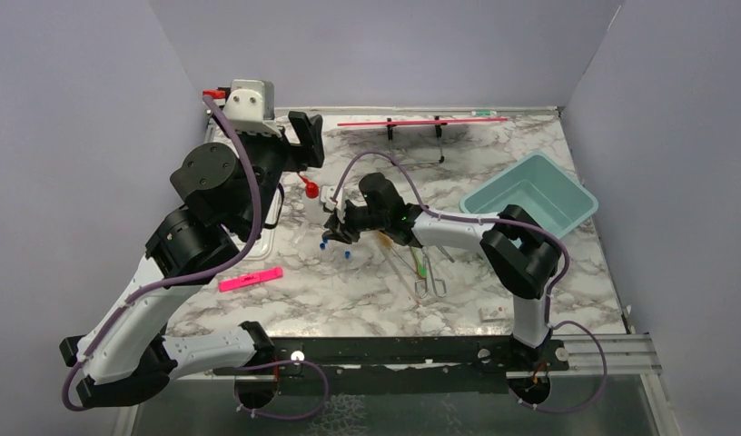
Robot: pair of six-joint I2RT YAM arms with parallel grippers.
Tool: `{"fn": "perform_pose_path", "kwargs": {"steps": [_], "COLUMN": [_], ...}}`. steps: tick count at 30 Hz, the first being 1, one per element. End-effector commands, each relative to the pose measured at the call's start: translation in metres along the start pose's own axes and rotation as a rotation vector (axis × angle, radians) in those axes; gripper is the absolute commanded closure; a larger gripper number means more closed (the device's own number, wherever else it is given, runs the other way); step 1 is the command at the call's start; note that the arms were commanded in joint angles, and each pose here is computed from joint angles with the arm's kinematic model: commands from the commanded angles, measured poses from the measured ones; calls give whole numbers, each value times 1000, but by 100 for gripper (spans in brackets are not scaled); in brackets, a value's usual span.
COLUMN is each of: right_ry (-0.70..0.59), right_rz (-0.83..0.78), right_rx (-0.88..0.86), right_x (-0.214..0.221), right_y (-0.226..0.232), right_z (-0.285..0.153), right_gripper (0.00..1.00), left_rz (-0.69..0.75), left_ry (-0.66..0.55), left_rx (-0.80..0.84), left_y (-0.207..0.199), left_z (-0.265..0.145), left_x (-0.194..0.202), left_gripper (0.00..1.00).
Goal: Organize the chemistry lab equipment
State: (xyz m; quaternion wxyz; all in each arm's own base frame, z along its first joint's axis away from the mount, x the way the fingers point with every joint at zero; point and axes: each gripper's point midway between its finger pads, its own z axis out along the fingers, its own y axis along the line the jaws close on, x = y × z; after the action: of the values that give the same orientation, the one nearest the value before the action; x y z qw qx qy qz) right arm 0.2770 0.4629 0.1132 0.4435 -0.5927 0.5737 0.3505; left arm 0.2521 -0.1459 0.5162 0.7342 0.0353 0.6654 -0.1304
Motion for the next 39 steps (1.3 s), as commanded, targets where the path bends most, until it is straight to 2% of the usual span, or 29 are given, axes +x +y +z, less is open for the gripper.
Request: {"fn": "perform_pose_path", "kwargs": {"steps": [1, 6, 11, 16, 21, 24, 28, 30, 33, 35, 39], "right_ry": [30, -3, -36, -36, 4, 30, 58, 110, 179, 218, 260], "right_rz": [32, 54, 112, 199, 289, 384, 623, 736, 926, 1018, 1145], "right_rx": [10, 61, 196, 309, 329, 351, 490, 534, 620, 642, 652], "right_x": [4, -17, -46, -65, -60, -54, -32, -15, 11, 25, 48], "right_y": [-1, -7, -23, -30, -22, -20, -27, -25, -23, -16, -3], "right_z": [-3, -14, -39, -70, -85, -86, -90, -88, -85, -81, -76], "right_gripper": [65, 54, 43, 40, 39, 42, 43, 45, 54, 62, 69], "left_rz": [-22, -25, -21, 3, 4, -6, -6, 12, 56, 71, 29], "left_ry": [-31, -33, -29, -6, 17, 33, 87, 152, 289, 365, 476], "left_rx": [-9, -12, -32, -70, -86, -91, -134, -154, -184, -169, -149], "left_y": [4, 6, 13, 24, 31, 35, 44, 45, 44, 38, 42], "left_z": [-3, -5, -9, -14, -20, -24, -30, -30, -29, -27, -12], "left_x": [-8, -8, -2, 16, 35, 42, 67, 94, 151, 183, 229], "left_gripper": [22, 22, 22, 22, 22, 22, 22, 23, 27, 32, 41]}}
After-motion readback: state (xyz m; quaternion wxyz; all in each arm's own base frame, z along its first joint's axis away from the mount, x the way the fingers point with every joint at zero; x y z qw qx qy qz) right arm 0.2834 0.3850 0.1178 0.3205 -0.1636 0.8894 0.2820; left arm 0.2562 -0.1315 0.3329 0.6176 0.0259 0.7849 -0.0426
